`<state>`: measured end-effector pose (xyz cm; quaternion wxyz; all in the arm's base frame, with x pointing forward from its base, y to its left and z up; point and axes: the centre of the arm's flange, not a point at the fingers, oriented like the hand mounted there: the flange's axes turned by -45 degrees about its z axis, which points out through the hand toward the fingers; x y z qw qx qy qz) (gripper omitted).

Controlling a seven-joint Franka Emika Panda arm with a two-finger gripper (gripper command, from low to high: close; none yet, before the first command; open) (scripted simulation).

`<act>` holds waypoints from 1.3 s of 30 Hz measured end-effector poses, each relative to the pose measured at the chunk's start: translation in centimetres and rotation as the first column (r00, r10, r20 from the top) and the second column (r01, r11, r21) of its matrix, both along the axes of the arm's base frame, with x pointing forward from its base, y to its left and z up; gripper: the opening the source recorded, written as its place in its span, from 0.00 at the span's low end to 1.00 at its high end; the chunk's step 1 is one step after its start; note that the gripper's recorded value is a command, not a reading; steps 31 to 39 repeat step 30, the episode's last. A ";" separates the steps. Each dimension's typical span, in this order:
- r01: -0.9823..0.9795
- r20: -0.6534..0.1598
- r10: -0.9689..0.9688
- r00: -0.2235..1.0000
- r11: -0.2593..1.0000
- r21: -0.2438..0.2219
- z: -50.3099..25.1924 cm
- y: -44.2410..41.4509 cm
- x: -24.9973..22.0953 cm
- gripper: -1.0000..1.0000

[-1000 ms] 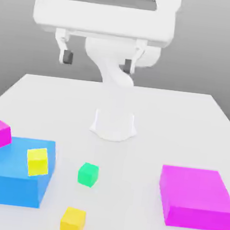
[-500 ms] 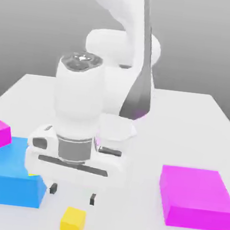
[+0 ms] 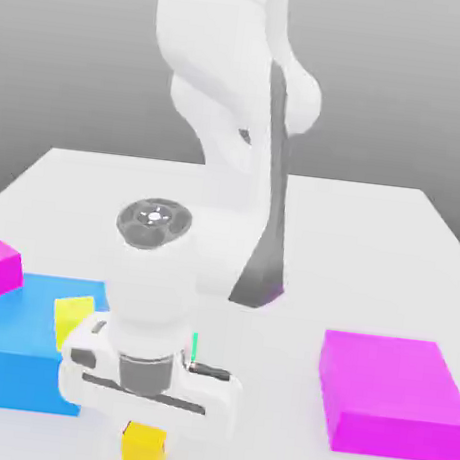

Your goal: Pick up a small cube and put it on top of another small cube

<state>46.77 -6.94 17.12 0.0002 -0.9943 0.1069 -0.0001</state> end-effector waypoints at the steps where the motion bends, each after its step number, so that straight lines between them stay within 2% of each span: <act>1: 0.000 0.005 0.000 1.000 1.000 0.000 1.2 0.0 0.1 0.00; 5: 0.022 0.036 -0.021 0.999 1.000 -0.008 4.5 -0.2 -1.9 0.00; 15: 0.097 0.052 -0.096 0.994 0.995 -0.026 8.0 0.1 -12.2 0.00; 19: 0.117 0.018 -0.117 0.993 0.993 -0.009 7.0 0.8 -16.6 0.00; 28: 0.117 0.000 -0.117 0.993 0.993 0.000 0.7 1.1 -17.4 0.00; 29: 0.122 0.000 -0.122 0.993 0.993 0.000 0.2 1.0 -17.5 1.00; 39: 0.123 0.000 -0.123 0.992 0.992 0.000 0.2 1.0 -17.5 1.00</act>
